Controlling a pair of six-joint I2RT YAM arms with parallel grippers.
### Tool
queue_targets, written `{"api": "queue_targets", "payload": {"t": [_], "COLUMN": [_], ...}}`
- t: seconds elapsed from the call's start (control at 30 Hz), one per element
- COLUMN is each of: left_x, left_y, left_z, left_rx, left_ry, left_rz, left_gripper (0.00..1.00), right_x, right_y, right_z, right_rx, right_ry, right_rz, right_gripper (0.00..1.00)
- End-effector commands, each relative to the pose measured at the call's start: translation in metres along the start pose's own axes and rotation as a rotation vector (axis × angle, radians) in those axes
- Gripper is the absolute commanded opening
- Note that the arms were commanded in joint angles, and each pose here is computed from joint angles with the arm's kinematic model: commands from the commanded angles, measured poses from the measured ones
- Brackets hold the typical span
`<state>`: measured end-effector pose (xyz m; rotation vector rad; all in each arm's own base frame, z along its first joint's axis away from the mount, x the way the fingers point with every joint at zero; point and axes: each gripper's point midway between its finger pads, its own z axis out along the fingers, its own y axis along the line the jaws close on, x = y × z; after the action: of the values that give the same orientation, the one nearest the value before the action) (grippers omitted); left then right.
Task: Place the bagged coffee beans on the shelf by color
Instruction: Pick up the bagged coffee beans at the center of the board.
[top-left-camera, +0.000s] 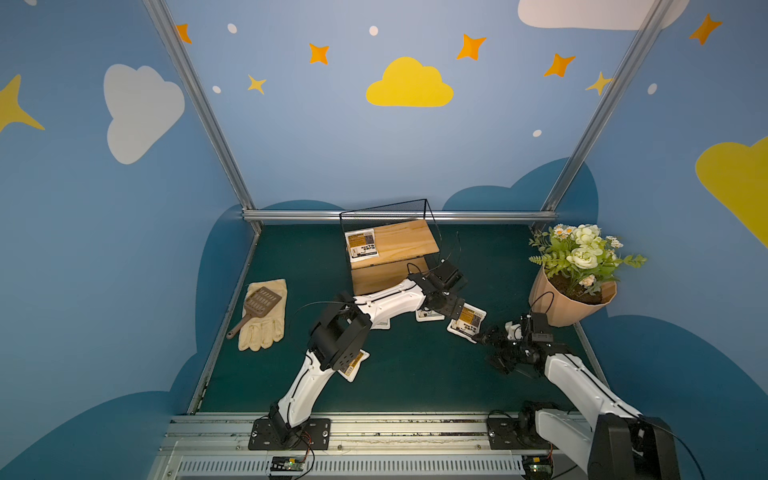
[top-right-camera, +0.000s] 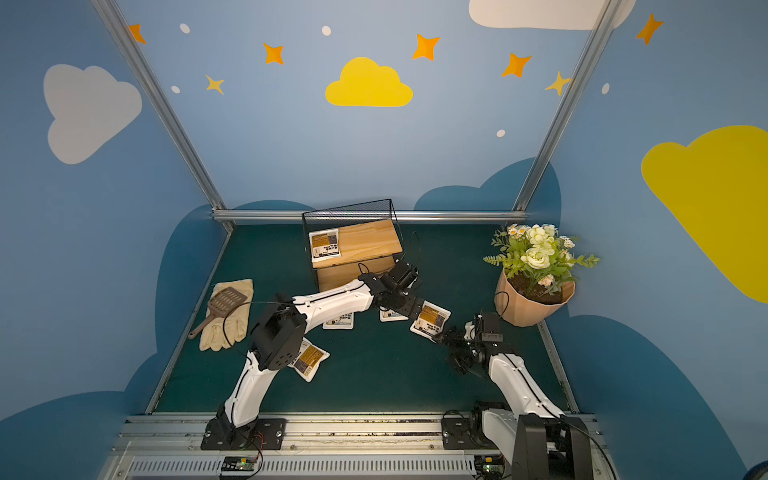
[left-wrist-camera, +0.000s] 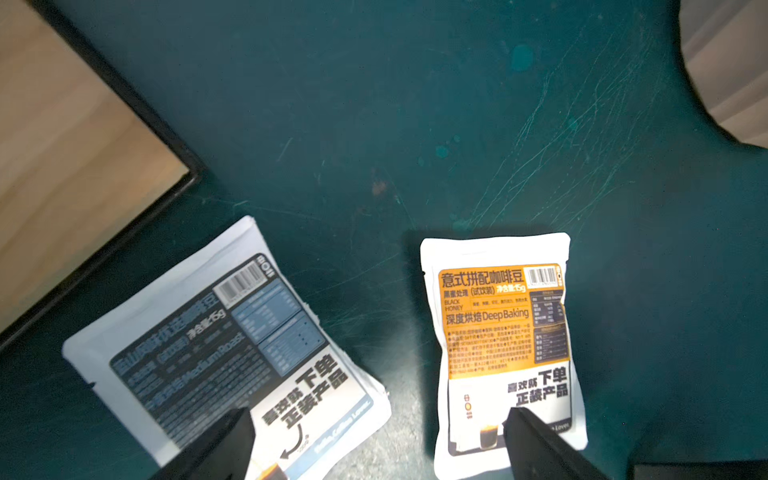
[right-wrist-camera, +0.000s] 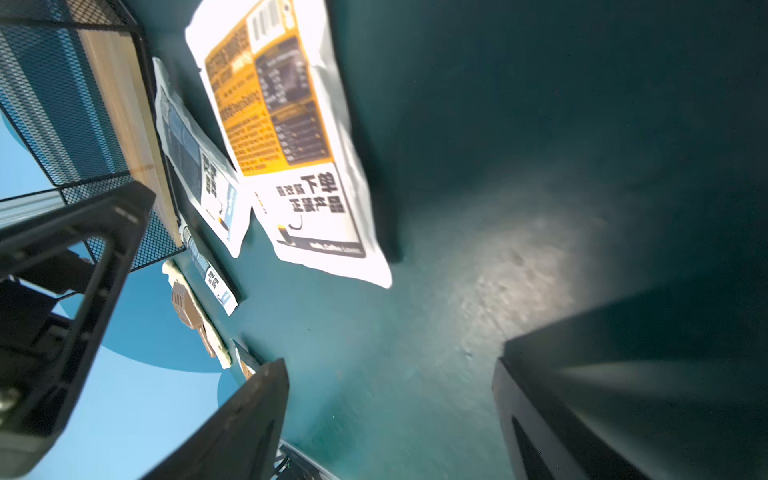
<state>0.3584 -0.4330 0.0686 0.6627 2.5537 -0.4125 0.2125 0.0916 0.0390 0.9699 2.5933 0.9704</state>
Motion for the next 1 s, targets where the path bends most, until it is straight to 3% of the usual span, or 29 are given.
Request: {"api": "queue_targets", "payload": {"t": [0.0,0.2,0.7,0.97], "left_x": [0.007,0.013,0.032,0.039], "left_y": [0.004,0.007,0.015,0.019], "left_z": [0.01,0.025,0.043,0.047], "left_rx": [-0.055,-0.076,-0.136,-0.238], "left_ry": [0.032,0.054,0.104,0.111], "left_rz": [0.051,0.07,0.124,0.201], "left_gripper": [1.0,1.0,1.0,1.0], "right_x": [-0.01,-0.016,-0.022,-0.024], "right_y": [-0.005,-0.005,0.015,0.009], "right_z": [-0.001,0.001,0.029,0.036], "right_rx": [-0.001,-0.023,-0.065,-0.056], "right_ry": [-0.09,-0.124,0.028,0.037], "right_rz": [0.08,0.081,0.014,0.029], "right_gripper": [0.82,0.82,0.78,0.76]}}
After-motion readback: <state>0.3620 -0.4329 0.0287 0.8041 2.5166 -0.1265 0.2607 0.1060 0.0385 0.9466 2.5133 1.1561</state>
